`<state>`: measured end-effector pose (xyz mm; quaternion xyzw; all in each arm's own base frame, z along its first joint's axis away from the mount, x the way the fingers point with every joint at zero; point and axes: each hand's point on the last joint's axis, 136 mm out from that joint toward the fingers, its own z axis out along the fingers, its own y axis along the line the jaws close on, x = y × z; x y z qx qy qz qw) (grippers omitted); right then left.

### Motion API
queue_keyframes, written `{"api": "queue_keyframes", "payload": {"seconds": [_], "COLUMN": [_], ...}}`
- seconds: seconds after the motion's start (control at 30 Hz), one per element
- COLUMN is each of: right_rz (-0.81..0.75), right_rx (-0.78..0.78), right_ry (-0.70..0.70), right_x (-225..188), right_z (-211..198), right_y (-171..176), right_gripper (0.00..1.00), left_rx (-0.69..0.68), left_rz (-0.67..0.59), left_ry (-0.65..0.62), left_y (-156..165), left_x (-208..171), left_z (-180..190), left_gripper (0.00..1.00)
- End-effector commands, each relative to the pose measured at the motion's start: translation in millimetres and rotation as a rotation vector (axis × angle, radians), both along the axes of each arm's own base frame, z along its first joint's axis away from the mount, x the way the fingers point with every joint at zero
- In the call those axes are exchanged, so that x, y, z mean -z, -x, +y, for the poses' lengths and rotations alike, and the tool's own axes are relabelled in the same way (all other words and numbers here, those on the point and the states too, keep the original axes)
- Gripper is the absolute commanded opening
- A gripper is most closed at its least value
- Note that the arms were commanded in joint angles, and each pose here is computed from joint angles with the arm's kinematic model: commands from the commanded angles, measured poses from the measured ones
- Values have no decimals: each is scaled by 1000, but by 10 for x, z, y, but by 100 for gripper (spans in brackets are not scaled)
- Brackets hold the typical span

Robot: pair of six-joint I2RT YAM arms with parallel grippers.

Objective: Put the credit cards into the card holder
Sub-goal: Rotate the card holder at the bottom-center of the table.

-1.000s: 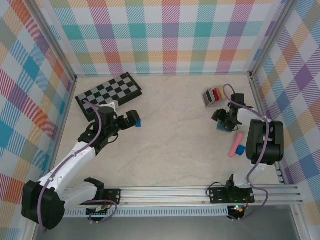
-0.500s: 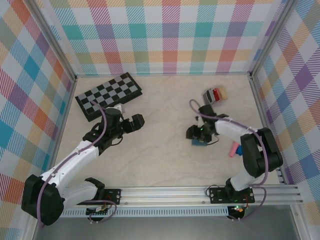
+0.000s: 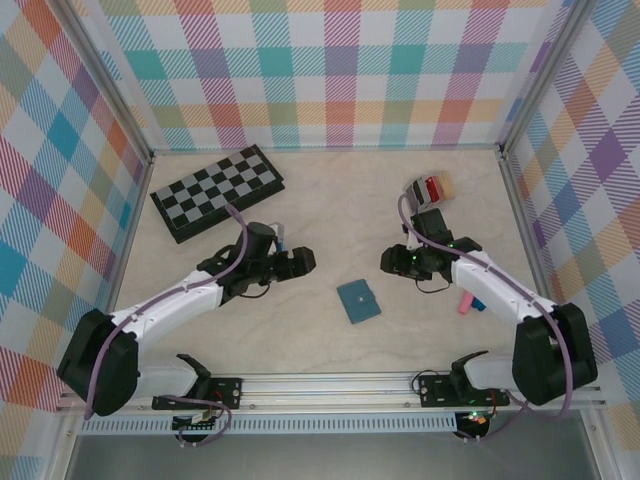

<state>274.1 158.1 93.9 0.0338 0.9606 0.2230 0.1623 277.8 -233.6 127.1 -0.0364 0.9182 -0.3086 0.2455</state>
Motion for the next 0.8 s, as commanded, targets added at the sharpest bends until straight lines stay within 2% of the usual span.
{"api": "queue_keyframes", "payload": {"seconds": [0.0,0.13,0.3,0.57,0.67,0.77], "right_rz": [68,132,178,257,280,309], "right_rx": [-119,-164,-198,-232,-230,-225], "right_ry": [-122,-99,-136,-143,-135,-153], "right_x": [35,236,399,567,648,702], "right_z": [292,359,454,528,519,526], "right_y": [151,319,463,624,704,800], "right_gripper": [43,43,40,38,37,35], "left_rx": [36,124,170,10,-10,-22], "left_rz": [7,106,203,249,257,271], "left_ry": [67,122,138,153,185,147], "left_y": [12,223,445,440,450,456], "left_x": [-121,25,264,576,608,667], "left_z": [-281,-604,-908,-786,-789,-745], "left_gripper": [90,90,83,82,81,78]}}
